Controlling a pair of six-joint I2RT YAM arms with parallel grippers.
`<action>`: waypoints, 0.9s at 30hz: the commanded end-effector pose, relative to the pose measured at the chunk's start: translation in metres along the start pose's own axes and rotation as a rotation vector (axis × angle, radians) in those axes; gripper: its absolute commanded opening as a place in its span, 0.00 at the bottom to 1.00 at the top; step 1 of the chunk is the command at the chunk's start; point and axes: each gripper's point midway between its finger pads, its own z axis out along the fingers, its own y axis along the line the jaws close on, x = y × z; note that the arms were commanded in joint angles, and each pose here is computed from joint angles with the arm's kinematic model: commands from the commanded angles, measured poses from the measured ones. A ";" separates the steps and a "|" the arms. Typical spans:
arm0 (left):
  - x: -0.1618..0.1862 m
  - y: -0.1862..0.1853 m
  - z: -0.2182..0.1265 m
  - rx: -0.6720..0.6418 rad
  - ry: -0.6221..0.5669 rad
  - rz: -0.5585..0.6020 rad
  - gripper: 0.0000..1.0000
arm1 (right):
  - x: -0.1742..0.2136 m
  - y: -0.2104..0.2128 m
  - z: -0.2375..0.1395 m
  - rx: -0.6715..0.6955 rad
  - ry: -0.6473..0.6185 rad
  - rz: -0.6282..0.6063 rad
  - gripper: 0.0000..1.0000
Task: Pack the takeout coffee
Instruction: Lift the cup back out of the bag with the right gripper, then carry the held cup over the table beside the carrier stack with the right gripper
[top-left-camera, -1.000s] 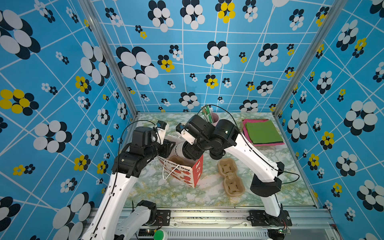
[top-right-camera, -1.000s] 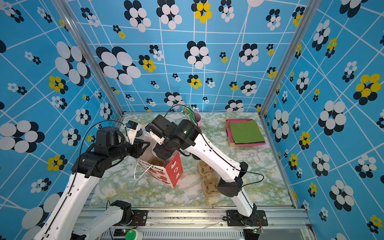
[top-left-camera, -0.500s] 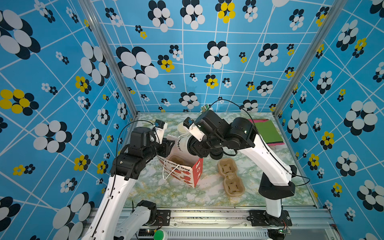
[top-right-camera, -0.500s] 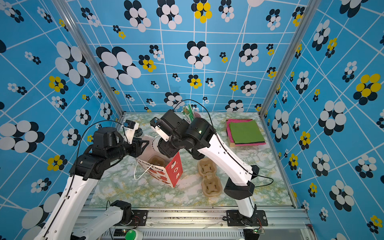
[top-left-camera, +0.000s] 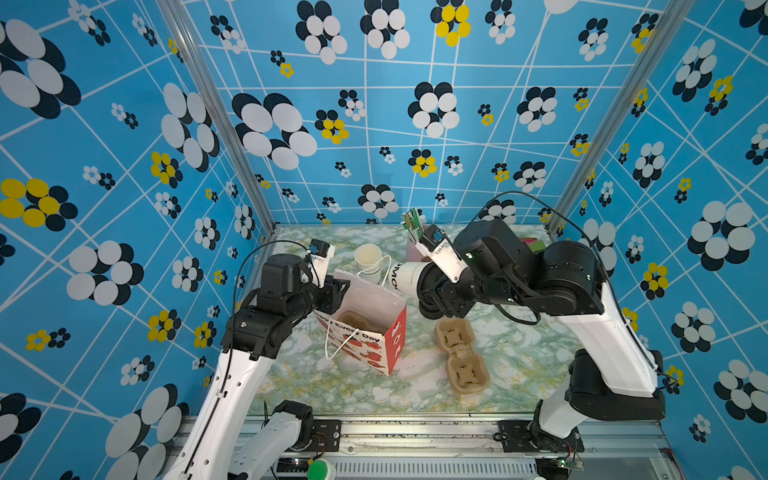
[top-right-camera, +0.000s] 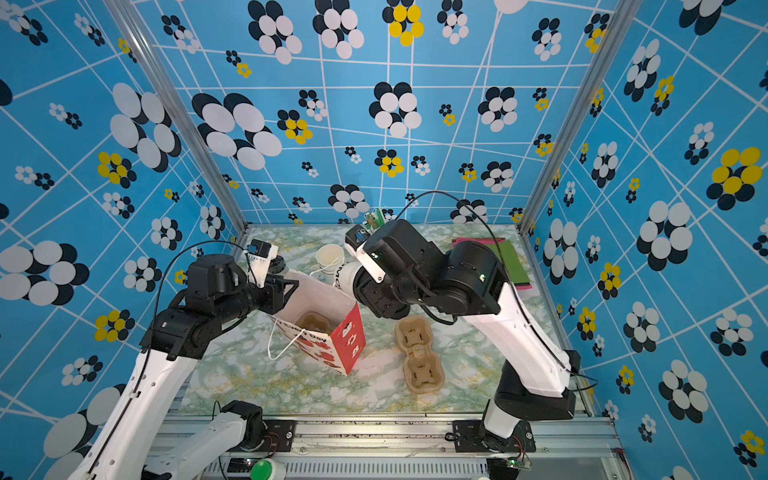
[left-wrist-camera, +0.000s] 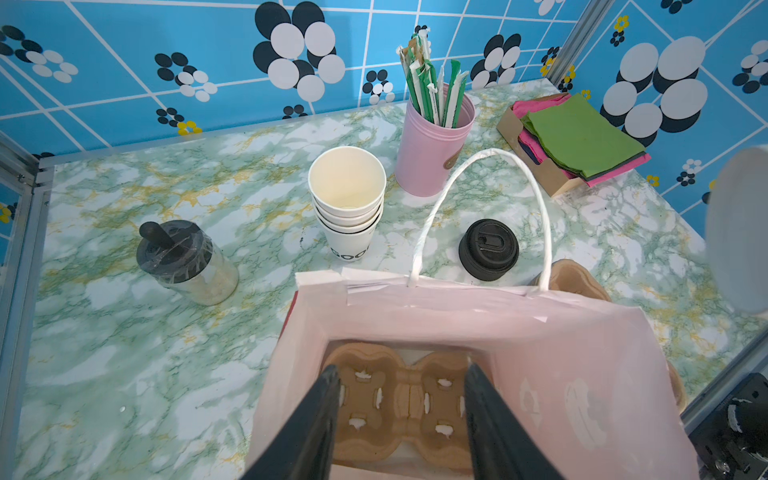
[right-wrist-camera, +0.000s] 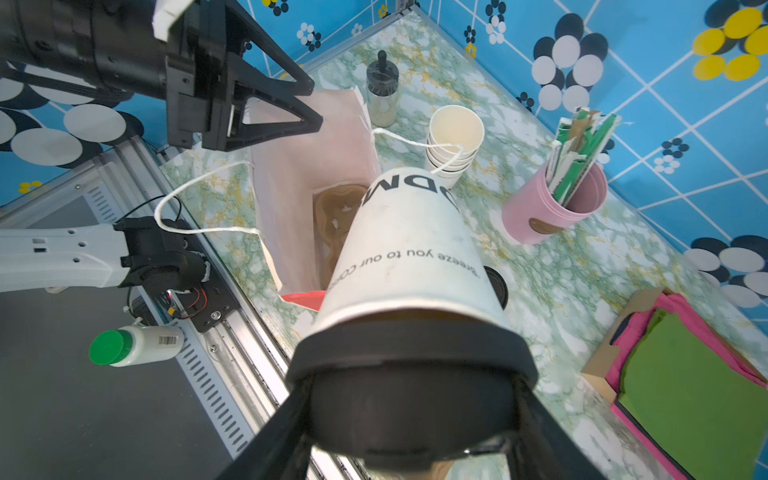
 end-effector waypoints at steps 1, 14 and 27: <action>0.000 0.002 0.002 -0.005 -0.011 -0.009 0.50 | 0.005 -0.015 -0.009 0.078 -0.020 0.038 0.50; 0.001 0.001 0.004 0.006 -0.009 -0.013 0.51 | 0.098 -0.127 0.045 0.322 0.263 0.321 0.51; 0.005 -0.001 0.005 0.027 -0.019 -0.015 0.51 | 0.185 -0.182 0.139 0.227 0.638 0.526 0.51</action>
